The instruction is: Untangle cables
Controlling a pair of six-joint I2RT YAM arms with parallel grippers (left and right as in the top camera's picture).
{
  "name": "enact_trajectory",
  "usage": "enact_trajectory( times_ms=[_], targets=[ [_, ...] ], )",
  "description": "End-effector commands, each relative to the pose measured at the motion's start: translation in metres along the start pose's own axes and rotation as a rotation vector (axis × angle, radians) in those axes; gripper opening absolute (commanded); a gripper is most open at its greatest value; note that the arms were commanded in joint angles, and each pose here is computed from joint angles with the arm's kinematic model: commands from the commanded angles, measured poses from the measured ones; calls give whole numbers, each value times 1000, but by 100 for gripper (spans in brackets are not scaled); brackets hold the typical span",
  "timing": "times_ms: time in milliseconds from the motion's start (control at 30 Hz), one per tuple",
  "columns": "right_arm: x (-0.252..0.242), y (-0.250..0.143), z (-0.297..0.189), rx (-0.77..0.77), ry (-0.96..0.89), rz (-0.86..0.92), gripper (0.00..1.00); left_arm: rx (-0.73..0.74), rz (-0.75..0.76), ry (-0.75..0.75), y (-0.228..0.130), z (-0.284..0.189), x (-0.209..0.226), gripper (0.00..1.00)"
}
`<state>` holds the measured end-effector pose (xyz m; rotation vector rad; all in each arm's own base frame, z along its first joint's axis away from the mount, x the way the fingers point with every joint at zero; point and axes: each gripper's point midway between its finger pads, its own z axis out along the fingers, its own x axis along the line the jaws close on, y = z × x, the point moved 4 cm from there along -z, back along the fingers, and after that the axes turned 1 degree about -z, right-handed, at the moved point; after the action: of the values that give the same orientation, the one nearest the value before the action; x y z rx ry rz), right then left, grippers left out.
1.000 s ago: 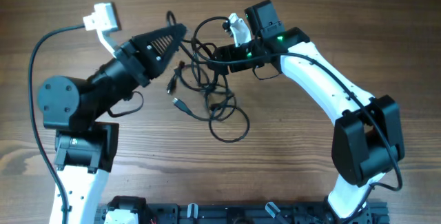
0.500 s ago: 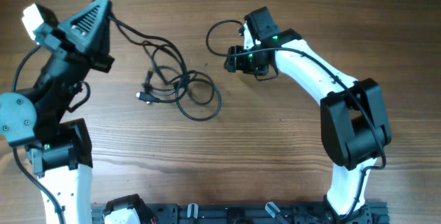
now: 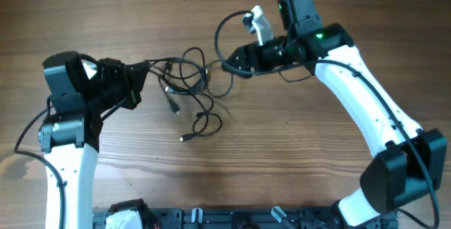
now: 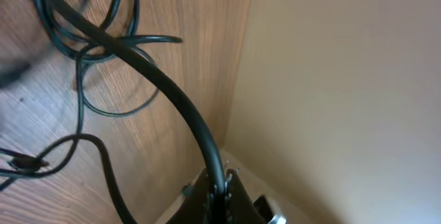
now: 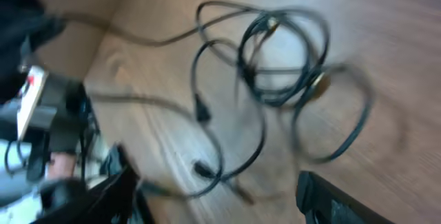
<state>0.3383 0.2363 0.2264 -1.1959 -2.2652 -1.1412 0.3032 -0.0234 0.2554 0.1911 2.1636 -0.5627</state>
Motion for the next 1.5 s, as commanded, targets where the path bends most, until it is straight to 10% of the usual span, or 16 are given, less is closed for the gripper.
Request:
enact_trajectory(
  times_ms=[0,300,633,867,1167,1467],
  targets=[
    [1,-30,30,118,46,-69,78,-21,-58,12,7,7,0,4],
    [-24,-62,87,227,-169,370,76,23,-45,-4,1,7,-4,4],
    [-26,-97,151,358,-148,503,50,-23,487,38,11,10,3,4],
    [-35,-88,157,317,-131,486,4,-7,445,172,24,26,30,4],
    [-70,-10,7,-55,-103,444,4,-165,612,434,58,19,65,4],
    [-202,-40,-118,-271,-491,703,4,-267,605,548,72,9,76,4]
  ],
)
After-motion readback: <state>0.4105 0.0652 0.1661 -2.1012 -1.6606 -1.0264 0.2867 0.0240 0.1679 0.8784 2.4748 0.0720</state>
